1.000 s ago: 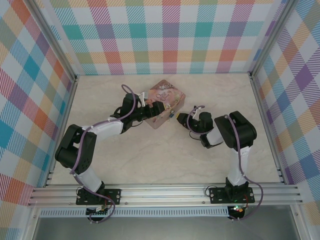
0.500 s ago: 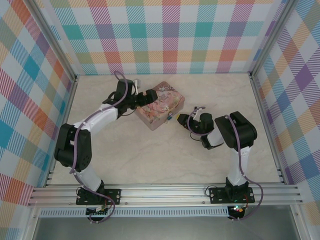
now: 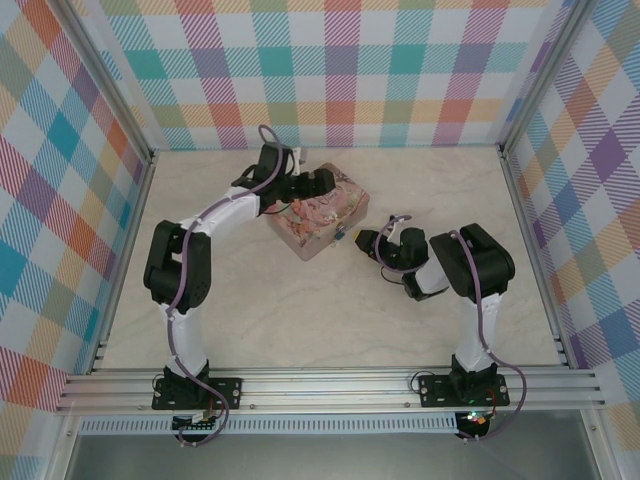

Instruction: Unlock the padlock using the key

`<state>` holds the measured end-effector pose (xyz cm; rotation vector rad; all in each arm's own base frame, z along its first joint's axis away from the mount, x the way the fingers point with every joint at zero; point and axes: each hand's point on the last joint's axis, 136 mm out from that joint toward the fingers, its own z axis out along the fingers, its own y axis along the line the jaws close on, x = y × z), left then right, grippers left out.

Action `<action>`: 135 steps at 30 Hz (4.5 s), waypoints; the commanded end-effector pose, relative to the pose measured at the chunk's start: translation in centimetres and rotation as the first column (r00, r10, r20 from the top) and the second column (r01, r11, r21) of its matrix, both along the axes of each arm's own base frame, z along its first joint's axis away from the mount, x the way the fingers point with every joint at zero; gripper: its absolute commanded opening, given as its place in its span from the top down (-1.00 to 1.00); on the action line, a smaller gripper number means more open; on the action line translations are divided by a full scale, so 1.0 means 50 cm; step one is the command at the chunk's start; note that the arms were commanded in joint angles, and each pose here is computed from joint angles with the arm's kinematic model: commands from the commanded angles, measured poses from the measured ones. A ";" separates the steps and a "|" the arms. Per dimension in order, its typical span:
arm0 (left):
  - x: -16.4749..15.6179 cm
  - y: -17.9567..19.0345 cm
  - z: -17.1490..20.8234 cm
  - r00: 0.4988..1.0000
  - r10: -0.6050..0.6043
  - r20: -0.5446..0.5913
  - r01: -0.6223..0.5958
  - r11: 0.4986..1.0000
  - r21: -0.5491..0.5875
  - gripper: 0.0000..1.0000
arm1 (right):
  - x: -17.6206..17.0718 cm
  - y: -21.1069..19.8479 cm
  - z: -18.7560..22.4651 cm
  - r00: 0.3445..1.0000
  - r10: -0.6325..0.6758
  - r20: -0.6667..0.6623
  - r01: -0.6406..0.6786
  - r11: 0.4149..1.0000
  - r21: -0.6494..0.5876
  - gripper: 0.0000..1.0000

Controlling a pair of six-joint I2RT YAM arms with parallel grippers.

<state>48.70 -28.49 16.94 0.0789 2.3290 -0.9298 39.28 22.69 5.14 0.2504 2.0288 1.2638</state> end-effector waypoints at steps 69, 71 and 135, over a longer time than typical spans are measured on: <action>-0.192 -0.025 -0.128 0.986 -0.025 -0.165 0.029 0.999 0.022 -0.90 | -0.011 0.063 0.023 0.989 0.132 0.065 -0.139 0.985 0.107 0.42; -0.192 -0.025 -0.127 0.986 -0.025 -0.165 0.029 0.999 0.021 -0.91 | -0.011 0.065 0.026 0.988 0.138 0.067 -0.144 0.983 0.110 0.47; -0.197 -0.017 -0.132 0.986 -0.013 -0.167 0.018 0.999 0.033 -0.91 | 0.025 0.044 0.105 0.988 0.047 0.147 -0.068 0.988 0.139 0.83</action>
